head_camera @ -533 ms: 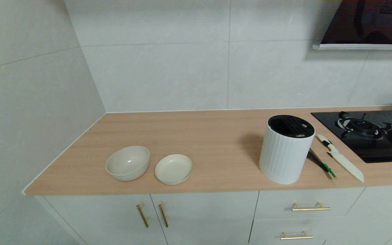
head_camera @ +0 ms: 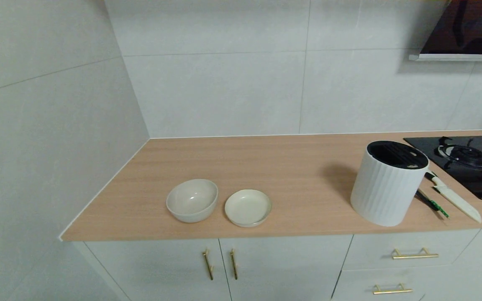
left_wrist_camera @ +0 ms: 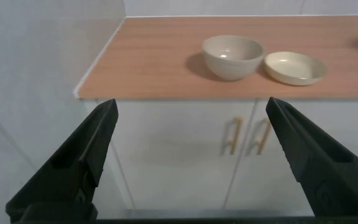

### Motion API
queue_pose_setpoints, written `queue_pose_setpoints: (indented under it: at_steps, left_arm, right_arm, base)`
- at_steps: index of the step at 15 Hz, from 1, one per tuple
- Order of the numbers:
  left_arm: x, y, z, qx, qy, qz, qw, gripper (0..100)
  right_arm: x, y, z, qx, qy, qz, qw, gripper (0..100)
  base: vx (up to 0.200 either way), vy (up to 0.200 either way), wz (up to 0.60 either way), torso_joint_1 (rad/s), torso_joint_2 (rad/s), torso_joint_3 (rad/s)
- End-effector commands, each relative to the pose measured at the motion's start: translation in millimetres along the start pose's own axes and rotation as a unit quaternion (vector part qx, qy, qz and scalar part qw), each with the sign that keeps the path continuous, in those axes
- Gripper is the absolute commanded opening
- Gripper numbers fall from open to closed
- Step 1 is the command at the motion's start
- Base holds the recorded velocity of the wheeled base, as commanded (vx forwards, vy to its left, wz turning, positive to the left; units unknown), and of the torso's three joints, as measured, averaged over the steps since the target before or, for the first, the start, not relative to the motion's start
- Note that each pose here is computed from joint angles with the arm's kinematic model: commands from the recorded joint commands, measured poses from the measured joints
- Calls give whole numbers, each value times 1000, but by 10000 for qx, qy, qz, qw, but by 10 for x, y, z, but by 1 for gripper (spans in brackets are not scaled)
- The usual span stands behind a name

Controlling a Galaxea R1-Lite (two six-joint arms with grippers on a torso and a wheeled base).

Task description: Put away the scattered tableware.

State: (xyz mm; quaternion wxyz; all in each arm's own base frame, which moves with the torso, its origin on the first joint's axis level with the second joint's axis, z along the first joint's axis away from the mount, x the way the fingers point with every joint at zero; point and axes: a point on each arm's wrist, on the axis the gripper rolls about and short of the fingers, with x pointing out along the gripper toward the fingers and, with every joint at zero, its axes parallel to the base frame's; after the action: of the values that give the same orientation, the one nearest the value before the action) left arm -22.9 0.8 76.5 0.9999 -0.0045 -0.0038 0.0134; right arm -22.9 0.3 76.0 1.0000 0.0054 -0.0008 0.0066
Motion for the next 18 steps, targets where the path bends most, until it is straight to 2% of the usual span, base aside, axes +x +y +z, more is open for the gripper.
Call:
queue_pose_setpoints:
  at_steps: [1, 6, 18]
  left_arm:
    - [0, 0, 1, -1, -1, 4, 10000, 100]
    - [0, 0, 1, -1, -1, 4, 10000, 100]
    - [0, 0, 1, -1, -1, 4, 10000, 100]
  right_arm:
    - [0, 0, 0, -1, 1, 3, 10000, 100]
    - [0, 0, 0, -1, 1, 3, 10000, 100]
    - [0, -1, 0, -1, 1, -12, 10000, 100]
  base:
    - [0, 200, 0, 2, 2, 2]
    - [0, 200, 0, -1, 3, 3]
    - [0, 0, 0, 0, 0, 0]
